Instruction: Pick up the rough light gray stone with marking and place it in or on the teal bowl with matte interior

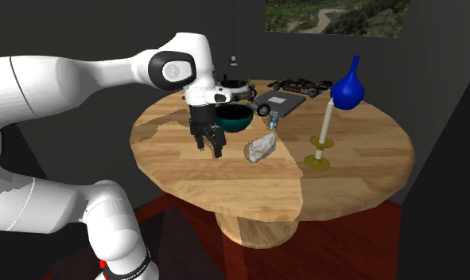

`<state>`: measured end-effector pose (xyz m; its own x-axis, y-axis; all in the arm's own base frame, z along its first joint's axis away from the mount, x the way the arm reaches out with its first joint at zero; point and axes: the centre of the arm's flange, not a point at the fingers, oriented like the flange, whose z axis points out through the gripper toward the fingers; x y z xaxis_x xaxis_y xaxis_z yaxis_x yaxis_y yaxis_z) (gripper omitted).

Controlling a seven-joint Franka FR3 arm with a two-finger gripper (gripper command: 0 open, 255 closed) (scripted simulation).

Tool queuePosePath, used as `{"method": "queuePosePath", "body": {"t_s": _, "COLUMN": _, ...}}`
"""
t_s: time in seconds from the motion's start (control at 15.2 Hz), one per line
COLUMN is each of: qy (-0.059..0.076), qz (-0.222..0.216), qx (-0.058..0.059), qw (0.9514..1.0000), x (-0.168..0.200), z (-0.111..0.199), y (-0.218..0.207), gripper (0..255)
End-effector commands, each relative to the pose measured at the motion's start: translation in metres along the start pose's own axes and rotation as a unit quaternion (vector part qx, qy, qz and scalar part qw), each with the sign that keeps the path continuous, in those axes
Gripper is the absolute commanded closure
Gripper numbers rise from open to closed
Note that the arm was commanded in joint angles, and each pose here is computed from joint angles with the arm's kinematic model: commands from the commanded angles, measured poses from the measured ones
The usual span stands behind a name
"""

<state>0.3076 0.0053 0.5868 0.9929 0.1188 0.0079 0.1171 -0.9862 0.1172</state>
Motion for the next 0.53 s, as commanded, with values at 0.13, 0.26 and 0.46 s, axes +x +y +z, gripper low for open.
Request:
{"method": "queuePosePath", "body": {"t_s": 0.13, "qy": 0.003, "qz": -0.004, "qx": 0.004, "qw": 1.0000, "x": 0.025, "z": 0.003, "y": 0.006, "gripper": 0}}
{"method": "queuePosePath", "body": {"t_s": 0.26, "qy": 0.006, "qz": -0.009, "qx": 0.008, "qw": 0.9999, "x": 0.050, "z": 0.006, "y": 0.012, "gripper": 0}}
{"method": "queuePosePath", "body": {"t_s": 0.46, "qy": 0.010, "qz": -0.015, "qx": 0.014, "qw": 0.9997, "x": 0.087, "z": 0.011, "y": 0.020, "gripper": 0}}
